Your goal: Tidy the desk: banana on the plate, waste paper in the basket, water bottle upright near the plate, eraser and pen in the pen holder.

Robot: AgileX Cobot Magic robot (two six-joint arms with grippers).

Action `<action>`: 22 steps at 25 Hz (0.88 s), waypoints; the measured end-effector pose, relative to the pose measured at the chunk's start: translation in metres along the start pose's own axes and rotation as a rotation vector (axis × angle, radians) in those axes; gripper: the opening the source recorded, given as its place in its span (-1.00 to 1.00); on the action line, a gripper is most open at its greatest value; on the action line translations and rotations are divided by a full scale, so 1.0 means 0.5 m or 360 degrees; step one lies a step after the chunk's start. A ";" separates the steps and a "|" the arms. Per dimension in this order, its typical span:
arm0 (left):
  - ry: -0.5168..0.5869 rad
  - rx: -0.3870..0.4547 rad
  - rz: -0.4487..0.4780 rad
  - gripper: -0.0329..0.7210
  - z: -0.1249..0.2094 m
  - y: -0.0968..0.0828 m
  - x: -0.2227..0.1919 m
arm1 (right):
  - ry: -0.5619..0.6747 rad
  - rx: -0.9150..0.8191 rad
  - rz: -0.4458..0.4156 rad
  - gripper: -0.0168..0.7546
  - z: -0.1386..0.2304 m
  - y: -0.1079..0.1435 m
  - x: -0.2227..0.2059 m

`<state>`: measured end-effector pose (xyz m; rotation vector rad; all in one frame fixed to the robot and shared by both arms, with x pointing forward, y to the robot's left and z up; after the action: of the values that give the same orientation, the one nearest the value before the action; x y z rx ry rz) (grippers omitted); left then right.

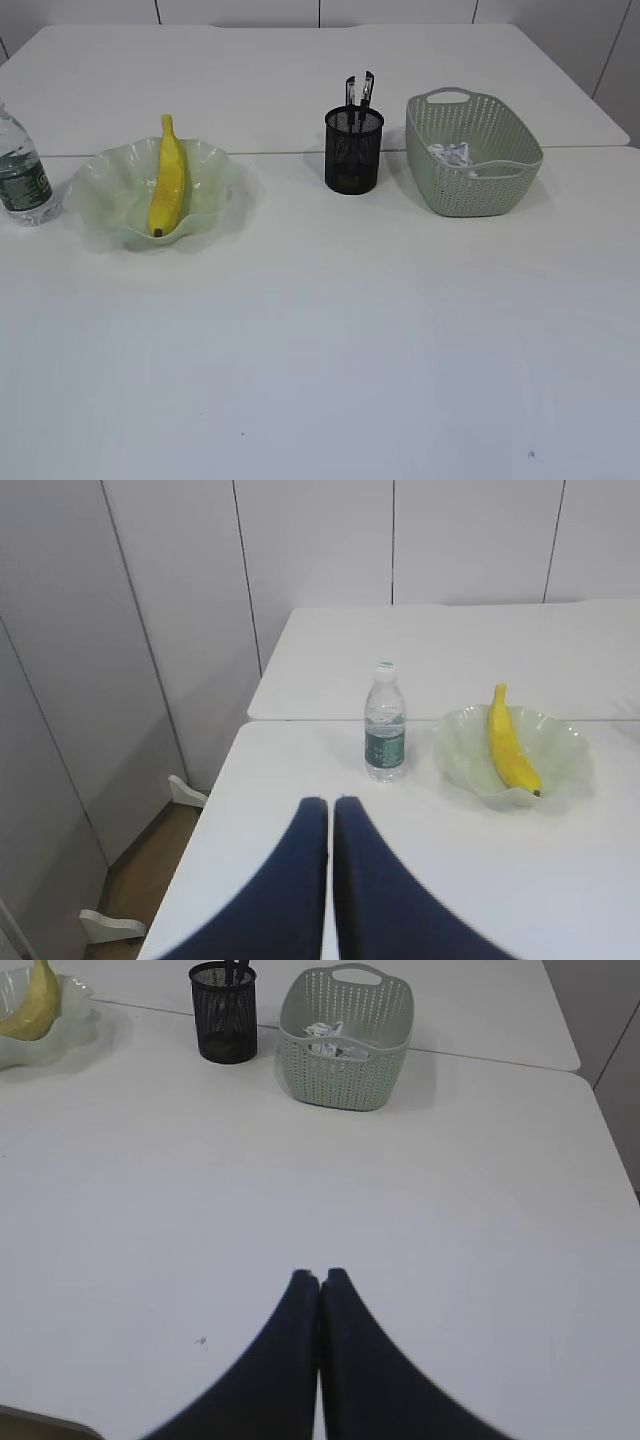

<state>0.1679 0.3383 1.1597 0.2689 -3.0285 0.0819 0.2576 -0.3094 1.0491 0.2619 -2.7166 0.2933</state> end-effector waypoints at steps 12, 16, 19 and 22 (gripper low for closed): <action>0.0191 -0.0070 0.0100 -0.96 0.063 -0.034 -0.082 | 0.0166 0.0003 -0.0014 -0.98 0.030 0.004 -0.009; 0.0225 -0.0051 0.0188 -0.96 0.089 -0.056 -0.116 | 0.0168 0.0004 -0.0014 -0.98 0.031 0.004 -0.010; 0.0307 -0.0022 0.0257 -0.96 0.121 -0.072 -0.142 | 0.0168 0.0004 -0.0014 -0.98 0.031 0.004 -0.010; 0.0393 -0.0011 0.0287 -0.96 0.154 -0.082 -0.164 | 0.0168 0.0004 -0.0014 -0.98 0.031 0.004 -0.010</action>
<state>0.2484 0.3074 1.0764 -0.0155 -2.7988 0.1098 0.2560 -0.3103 1.0330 0.2519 -2.6105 0.2992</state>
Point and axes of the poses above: a point on each arm's last joint axis where the gripper is mounted, x pointing back along that axis away from the gripper, y along the wrist's bending axis when the last joint is at zero, z = x × y, the point moved 3 cm from there along -x, pointing out along that axis toward the gripper, and after that the axes turned 4 degrees about x, right-handed, at the moved point
